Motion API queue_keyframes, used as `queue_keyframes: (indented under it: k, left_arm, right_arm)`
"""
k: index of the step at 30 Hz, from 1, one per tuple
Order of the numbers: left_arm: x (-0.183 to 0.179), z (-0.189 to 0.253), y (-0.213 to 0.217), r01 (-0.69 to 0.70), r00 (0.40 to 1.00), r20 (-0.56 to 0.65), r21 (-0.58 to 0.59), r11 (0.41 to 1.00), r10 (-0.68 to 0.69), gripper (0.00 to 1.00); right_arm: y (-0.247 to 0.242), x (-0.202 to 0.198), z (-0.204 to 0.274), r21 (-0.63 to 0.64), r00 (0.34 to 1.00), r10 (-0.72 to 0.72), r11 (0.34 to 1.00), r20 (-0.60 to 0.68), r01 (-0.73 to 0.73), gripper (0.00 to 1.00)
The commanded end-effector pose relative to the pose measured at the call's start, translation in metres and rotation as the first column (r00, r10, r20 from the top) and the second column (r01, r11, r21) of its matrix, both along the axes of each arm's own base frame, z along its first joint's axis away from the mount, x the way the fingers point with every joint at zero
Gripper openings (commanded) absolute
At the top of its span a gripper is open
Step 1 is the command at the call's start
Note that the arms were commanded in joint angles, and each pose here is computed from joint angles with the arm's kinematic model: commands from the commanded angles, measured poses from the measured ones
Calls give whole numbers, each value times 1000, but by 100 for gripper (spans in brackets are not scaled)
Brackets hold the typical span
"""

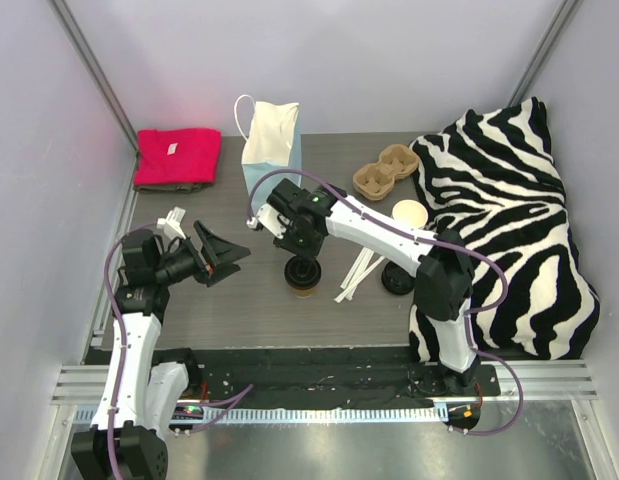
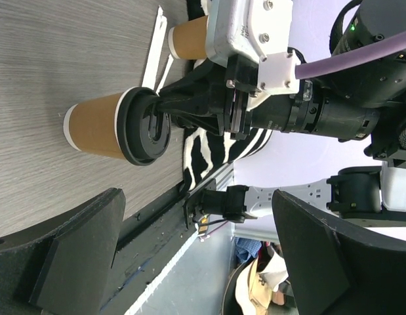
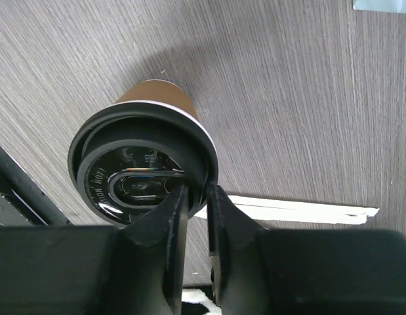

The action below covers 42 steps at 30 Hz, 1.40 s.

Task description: Pack the takeout coffee

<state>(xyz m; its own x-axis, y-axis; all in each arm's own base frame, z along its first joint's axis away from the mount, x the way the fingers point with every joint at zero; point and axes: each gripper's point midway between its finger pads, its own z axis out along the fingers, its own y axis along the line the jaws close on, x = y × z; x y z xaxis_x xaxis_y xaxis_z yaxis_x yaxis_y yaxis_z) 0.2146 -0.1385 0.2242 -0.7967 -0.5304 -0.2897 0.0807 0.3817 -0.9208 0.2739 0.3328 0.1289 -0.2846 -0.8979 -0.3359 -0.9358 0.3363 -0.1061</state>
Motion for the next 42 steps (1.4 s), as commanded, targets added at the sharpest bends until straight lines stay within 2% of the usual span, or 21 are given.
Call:
queue_keyframes:
  k: [1,3,10,16,19,20,21,22,23,24,26,27,28,29,30,31,32,33,35,37,42]
  left_arm:
    - [0,7,-1,19,999,43,-11,1000,-19,100]
    - [0,4,-1,19,999,35,-12,1000,-19,100]
    - [0,1,-1,20,999,25,-15,1000,-20,100]
    - [1,-1,-1,16,1000,23,-23,1000,-16,98]
    - [2,-1,-2,24,999,28,-31,999,-23,87]
    - [2,-1,-2,29,999,29,-31,999,-28,77]
    - [2,-2,-2,31,999,35,-27,999,-30,71]
    - [2,-2,-4,39,998,39,-24,999,-38,65]
    - [2,-5,-6,41,999,37,-19,999,-40,53]
    - [2,-5,-9,48,998,44,-13,999,-47,48]
    - [0,-8,-22,97,994,49,-4,995,-96,37]
    - [-1,-10,-31,118,992,49,6,993,-118,35]
    - [-7,-9,-45,174,982,67,8,985,-175,32]
    - [-8,-11,-52,195,979,65,12,981,-195,28]
    - [-5,-18,-58,201,978,44,20,979,-202,26]
    - [-9,-18,-71,246,967,62,20,969,-246,23]
    - [-8,-19,-77,252,966,58,10,968,-252,17]
    - [-2,-21,-81,243,968,63,9,970,-243,12]
    - [2,-23,-86,247,968,47,3,969,-247,0]
    - [5,-25,-95,290,957,38,-24,957,-289,0]
    - [8,-27,-116,367,930,27,-19,930,-366,0]
  right_arm:
    - [7,6,14,39,1000,6,999,23,-7,29]
    - [8,5,16,42,1000,8,999,25,-9,30]
    - [14,5,45,103,999,4,995,38,-8,51]
    - [15,2,73,160,998,-1,987,63,-9,57]
    - [12,-4,86,198,998,-11,980,58,-1,57]
    - [10,-6,89,216,999,-21,976,43,12,57]
    - [7,-9,90,241,1000,-28,970,5,26,57]
    - [4,-13,100,282,999,-33,959,-10,34,56]
    - [3,-12,104,322,999,-43,945,-31,51,54]
    - [-4,-19,95,361,988,-69,925,-141,116,53]
    - [-8,-17,110,482,978,-77,861,-194,164,52]
    - [-22,-14,95,487,942,-136,828,-305,277,51]
    - [-18,-23,101,537,916,-94,785,-390,310,49]
    - [-15,-20,113,601,917,-66,736,-393,311,47]
    - [-18,-25,99,585,885,-77,724,-459,366,45]
    - [-17,-31,102,584,838,-68,686,-542,434,34]
    - [-12,-29,108,624,845,-39,656,-533,424,31]
    - [-12,-36,94,601,814,-41,653,-580,461,27]
    - [-3,-39,103,628,778,5,594,-629,504,22]
    - [2,-41,96,617,739,15,561,-674,552,19]
    - [6,-42,70,551,669,13,579,-743,601,12]
